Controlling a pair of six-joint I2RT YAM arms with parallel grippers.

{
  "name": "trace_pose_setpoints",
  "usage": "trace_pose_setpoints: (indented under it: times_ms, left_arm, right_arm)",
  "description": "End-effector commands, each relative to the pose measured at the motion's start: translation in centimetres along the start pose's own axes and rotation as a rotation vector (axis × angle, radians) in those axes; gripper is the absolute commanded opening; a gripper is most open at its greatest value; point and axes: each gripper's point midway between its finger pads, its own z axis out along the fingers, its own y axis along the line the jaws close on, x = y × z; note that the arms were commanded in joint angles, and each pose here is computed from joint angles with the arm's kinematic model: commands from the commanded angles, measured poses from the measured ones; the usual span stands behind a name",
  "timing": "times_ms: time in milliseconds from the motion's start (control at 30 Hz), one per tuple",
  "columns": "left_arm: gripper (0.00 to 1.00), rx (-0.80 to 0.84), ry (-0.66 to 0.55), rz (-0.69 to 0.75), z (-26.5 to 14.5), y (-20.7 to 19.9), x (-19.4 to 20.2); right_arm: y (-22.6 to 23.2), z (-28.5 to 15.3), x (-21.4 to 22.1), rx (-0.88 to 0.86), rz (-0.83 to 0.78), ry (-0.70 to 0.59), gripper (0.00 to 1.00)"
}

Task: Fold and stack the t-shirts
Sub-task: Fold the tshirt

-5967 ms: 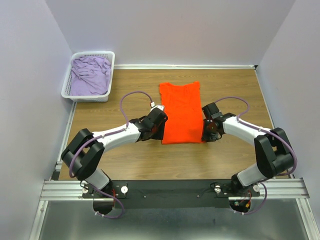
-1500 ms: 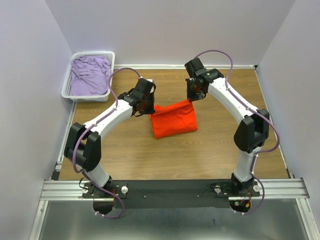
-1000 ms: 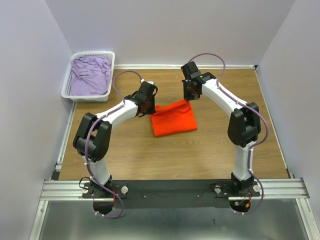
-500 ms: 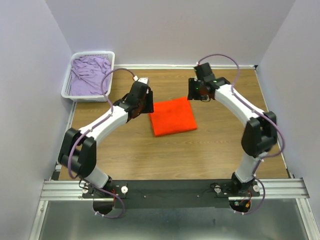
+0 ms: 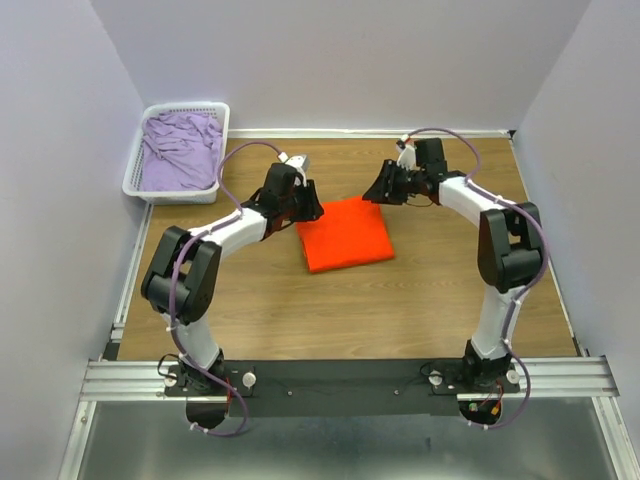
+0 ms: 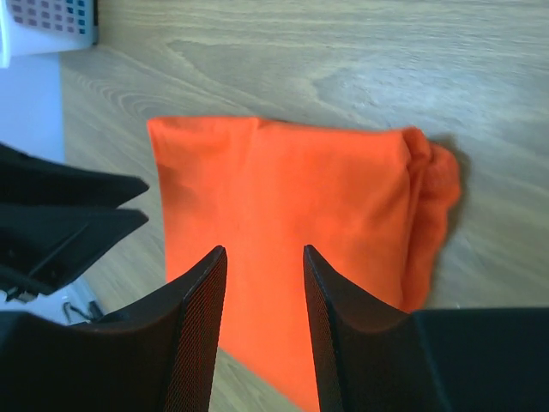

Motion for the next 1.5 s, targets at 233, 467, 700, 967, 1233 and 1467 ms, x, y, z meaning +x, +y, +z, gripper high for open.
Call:
trace_pose_setpoints:
  times_ms: [233,467,700,967,1233,1467]
  left_arm:
    - [0.44,-0.023,0.071,-0.203,5.6,7.4,2.7]
    - [0.45,-0.029,0.051,-0.236,4.2,8.5,1.5]
    - [0.51,0.008,-0.059,-0.155,0.0,4.8,-3.4]
    - [0.49,0.078,0.006,-0.153,-3.3,-1.2,2.1]
    - [0.42,-0.005,0.123,-0.278,-3.8,1.6,12.2]
    - [0.43,-0.086,0.127,-0.346,-4.7,3.8,14.3]
  right_arm:
    - [-4.8,6.8,-1.7,-0.193,0.117,-0.038,0.48]
    - [-4.3,3.8,-1.6,-0.183,0.109,-0.069,0.47]
    - [0.6,-1.3,-0.8,-0.238,0.073,-0.099,0.48]
    - [2.7,-3.5,7.0,-0.313,0.094,0.01,0.48]
    - [-2.3,-2.7,14.0,-0.209,0.153,0.065,0.47]
    - [-4.5,-3.4,13.8,-0.115,0.169,0.028,0.47]
